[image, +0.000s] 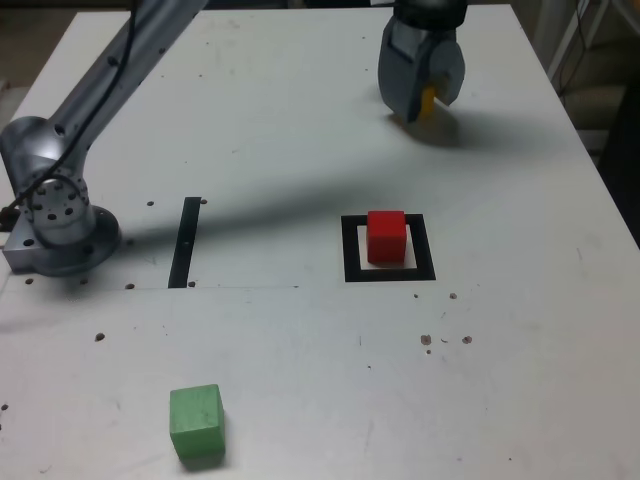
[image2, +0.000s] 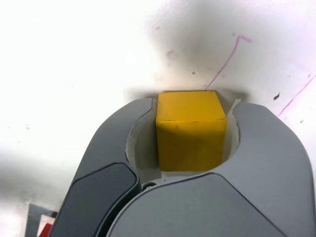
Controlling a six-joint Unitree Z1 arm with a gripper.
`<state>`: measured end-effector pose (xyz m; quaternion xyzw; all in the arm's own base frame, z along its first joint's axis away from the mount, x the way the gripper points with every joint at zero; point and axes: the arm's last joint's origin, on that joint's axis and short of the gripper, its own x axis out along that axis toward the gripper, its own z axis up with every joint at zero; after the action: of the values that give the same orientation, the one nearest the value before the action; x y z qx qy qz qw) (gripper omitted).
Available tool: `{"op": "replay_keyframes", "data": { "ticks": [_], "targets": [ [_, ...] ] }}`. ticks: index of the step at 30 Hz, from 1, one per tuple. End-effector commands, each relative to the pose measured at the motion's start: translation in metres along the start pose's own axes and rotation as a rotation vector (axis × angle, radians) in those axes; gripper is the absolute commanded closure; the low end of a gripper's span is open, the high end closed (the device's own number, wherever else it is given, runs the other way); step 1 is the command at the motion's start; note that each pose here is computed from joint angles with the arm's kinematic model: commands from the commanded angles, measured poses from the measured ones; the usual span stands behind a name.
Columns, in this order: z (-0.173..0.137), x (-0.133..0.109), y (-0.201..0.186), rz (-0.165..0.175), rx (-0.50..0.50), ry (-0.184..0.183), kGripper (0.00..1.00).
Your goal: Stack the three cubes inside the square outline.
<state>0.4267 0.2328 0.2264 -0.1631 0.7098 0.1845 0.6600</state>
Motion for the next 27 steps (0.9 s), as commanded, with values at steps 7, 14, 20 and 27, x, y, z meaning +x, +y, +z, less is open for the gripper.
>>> {"op": "replay_keyframes", "data": {
  "ticks": [7,14,20,27],
  "targets": [
    [-0.026,-0.024,-0.010,0.002,0.055,-0.004,0.69],
    [-0.062,-0.045,-0.026,0.001,0.117,0.008,0.69],
    [-0.098,-0.060,-0.046,-0.012,0.182,0.013,0.69],
    [-0.140,-0.075,-0.072,-0.034,0.267,-0.009,0.69]
  ]
}}
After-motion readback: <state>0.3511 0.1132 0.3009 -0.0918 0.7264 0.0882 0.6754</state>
